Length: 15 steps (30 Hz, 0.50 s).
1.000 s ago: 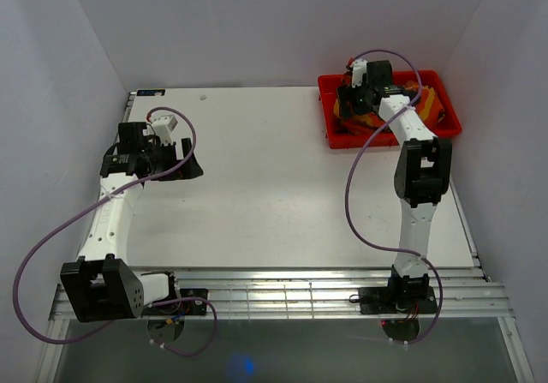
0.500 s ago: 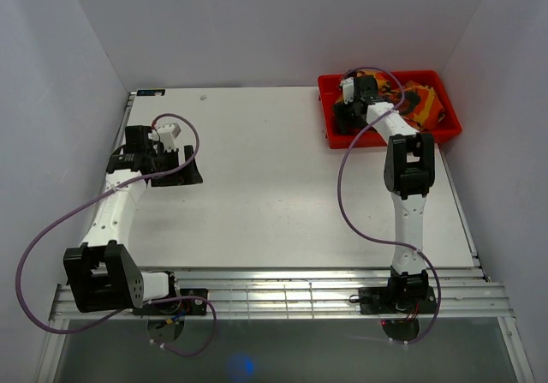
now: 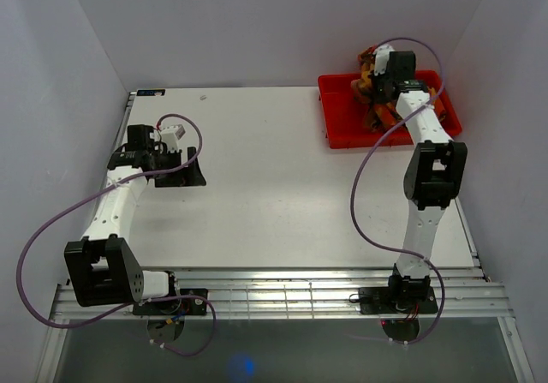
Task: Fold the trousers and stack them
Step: Grab the trousers from the pile
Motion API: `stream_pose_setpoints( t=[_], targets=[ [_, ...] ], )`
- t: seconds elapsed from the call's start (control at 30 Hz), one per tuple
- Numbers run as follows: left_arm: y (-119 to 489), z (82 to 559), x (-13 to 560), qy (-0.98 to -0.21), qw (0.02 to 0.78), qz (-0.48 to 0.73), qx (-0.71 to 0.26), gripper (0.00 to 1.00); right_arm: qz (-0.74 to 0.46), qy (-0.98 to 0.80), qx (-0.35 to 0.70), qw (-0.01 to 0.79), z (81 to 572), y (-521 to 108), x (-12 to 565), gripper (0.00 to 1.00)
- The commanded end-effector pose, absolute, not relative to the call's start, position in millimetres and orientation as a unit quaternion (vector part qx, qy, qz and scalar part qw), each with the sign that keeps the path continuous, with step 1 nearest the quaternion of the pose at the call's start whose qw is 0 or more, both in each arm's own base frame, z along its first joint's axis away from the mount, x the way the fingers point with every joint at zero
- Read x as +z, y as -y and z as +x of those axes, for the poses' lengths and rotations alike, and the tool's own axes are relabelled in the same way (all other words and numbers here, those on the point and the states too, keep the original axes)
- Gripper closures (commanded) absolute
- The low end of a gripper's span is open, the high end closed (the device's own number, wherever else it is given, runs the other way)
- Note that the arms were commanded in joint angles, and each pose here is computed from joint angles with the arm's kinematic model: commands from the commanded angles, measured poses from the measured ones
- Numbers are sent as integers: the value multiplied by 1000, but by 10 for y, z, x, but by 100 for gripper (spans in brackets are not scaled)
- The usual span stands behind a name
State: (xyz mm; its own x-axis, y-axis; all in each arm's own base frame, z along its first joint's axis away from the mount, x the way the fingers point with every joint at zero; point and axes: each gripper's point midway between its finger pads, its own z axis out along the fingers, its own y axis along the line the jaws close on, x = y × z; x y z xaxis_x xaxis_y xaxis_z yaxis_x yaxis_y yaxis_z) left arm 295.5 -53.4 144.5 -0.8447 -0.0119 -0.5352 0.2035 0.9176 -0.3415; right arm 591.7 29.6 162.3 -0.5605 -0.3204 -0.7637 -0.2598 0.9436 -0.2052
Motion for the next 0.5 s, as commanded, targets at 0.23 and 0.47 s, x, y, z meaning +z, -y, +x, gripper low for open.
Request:
stream_pose_setpoints(
  t=[0.23,0.47],
  targets=[
    [466,3258,2143,-911,366,28,-188,2,-124,-683,-78,716,5141,199,4872,92],
    [284,3441,2371,-900,379,-4,-215,2,-153,-587,-60,793,4024,-50,5906,92]
  ],
)
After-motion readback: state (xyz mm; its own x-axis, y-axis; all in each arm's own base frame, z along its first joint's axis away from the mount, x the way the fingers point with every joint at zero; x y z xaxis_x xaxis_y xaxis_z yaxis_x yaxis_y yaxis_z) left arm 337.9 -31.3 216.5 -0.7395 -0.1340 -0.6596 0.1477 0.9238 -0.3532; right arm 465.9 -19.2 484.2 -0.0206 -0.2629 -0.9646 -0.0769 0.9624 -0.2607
